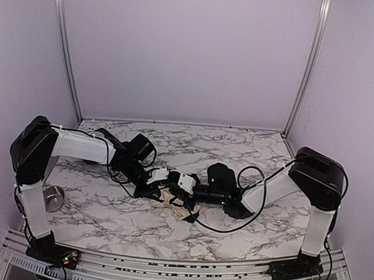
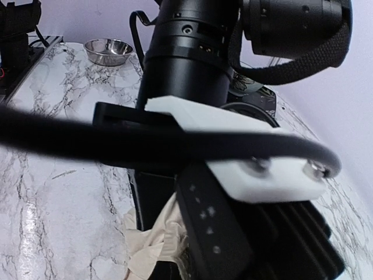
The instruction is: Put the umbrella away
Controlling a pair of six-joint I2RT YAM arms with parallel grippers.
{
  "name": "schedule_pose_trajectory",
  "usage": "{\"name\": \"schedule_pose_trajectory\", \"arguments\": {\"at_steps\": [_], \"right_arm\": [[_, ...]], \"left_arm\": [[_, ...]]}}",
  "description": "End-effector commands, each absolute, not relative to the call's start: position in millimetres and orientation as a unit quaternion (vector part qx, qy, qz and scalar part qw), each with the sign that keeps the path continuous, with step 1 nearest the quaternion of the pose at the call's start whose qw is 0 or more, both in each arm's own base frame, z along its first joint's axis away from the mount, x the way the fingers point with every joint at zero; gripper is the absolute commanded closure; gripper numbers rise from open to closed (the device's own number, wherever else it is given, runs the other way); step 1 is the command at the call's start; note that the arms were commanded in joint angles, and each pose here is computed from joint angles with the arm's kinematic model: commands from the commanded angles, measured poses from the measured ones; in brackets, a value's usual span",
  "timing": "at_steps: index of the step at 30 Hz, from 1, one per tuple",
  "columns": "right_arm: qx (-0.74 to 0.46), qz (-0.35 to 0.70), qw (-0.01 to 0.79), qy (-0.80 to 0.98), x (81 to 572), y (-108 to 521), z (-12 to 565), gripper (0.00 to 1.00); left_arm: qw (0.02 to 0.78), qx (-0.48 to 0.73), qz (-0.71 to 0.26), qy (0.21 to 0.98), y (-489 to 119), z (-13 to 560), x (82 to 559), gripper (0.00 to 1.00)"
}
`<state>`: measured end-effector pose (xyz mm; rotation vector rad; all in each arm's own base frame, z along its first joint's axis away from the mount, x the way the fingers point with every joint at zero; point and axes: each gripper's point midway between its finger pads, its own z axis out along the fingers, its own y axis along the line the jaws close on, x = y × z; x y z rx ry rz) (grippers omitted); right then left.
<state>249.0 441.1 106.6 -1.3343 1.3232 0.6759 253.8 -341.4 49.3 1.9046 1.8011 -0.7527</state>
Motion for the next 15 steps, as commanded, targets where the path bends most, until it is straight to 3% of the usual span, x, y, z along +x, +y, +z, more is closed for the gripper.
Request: {"name": "schedule_pose_trajectory", "arguments": {"at_steps": [1, 15], "right_arm": [[-0.577, 0.343, 0.509, 0.539, 202, 451, 106, 0.91], [-0.565, 0.286, 0.497, 0.593, 214, 425, 78, 0.84]], "left_arm": [[0.270, 0.651, -0.231, 0.671, -349, 60, 286, 1.00], [0.280, 0.692, -0.124, 0.654, -330, 33, 289, 1.00]]}}
